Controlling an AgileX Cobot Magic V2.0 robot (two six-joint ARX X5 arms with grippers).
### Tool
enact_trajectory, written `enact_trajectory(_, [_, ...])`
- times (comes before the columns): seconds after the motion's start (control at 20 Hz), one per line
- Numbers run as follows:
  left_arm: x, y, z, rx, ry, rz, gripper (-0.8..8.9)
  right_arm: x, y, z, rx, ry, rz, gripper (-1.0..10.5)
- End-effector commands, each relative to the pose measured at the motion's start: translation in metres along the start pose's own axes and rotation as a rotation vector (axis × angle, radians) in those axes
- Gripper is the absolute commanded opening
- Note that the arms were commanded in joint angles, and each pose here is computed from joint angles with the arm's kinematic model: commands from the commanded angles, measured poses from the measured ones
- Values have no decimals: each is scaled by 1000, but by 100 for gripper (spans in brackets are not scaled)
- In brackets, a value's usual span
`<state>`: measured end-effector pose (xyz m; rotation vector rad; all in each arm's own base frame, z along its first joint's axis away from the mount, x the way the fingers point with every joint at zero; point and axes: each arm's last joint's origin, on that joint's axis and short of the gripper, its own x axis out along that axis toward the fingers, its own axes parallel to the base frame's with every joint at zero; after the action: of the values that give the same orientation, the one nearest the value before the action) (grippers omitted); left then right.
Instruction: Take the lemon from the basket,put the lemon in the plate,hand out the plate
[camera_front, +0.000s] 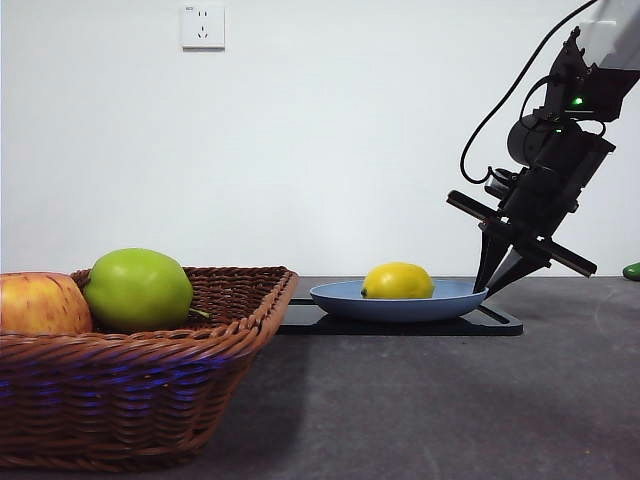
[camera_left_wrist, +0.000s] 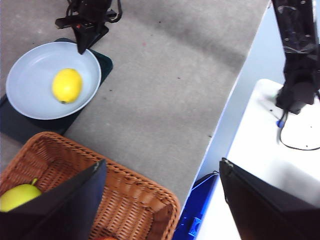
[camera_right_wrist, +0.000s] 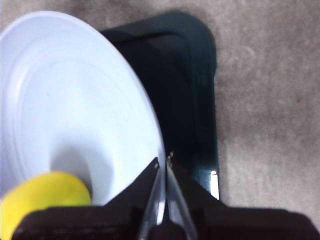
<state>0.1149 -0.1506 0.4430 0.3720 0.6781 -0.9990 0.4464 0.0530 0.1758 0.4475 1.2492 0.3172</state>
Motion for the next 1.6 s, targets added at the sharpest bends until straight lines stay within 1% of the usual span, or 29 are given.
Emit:
enact_trajectory(0.05, [-1,0,4,-1,-15,24,389,3,1,6,-10,-15,14,99])
enact_trajectory(0.15, [-1,0,4,-1,-14,42,389,3,1,7,-21,-24,16,196])
enact_trajectory(0.2, [-1,1,4,-2,-13,60,389,3,2,8,-47,-32,18,224])
enact_trajectory(0.4, [-1,4,5,3,-14,172,389,-15,4,10,-62,-65,29,234])
enact_trajectory(0.5, [1,8,10,18,-42,279,387,-42,11,10,-78,-102,34,233])
enact_trajectory(0.6, [4,13,17,17,-82,397,387,-74,24,6,-158,-147,36,230])
enact_trajectory(0.65, [8,16,21,13,-103,420,386,-92,33,2,-207,-175,38,208])
enact_trajectory(0.7, [11,18,25,26,-114,419,374,-110,41,-3,-253,-203,38,172])
enact_trajectory(0.8, [21,27,30,40,-120,420,305,-146,58,-15,-320,-259,46,114])
enact_trajectory(0.85, [27,31,32,52,-105,426,252,-165,67,-24,-344,-285,51,109])
enact_trajectory(1.0, [45,48,32,96,-29,402,46,-211,92,-54,-428,-340,65,59])
enact_trajectory(1.05, [49,55,31,103,-14,382,0,-225,100,-66,-464,-355,65,23])
enact_trajectory(1.1, [52,62,30,91,-7,369,6,-236,107,-77,-496,-370,65,3])
enact_trajectory(1.15, [52,70,28,70,-6,360,6,-248,114,-88,-515,-391,55,3])
enact_trajectory(1.2, [51,78,27,44,-11,350,6,-257,121,-98,-540,-421,20,3])
enact_trajectory(1.35, [40,102,21,-68,-53,359,6,-282,140,-126,-569,-564,-186,3])
enact_trajectory(1.4, [35,110,18,-108,-68,360,6,-290,147,-134,-580,-623,-238,3])
enact_trajectory(1.45, [32,117,15,-139,-81,357,6,-296,152,-141,-597,-672,-256,3])
enact_trajectory(1.5, [29,122,10,-161,-101,356,6,-301,157,-149,-613,-727,-256,3])
enact_trajectory(1.6, [26,124,-4,-188,-145,368,6,-306,161,-164,-637,-826,-239,3])
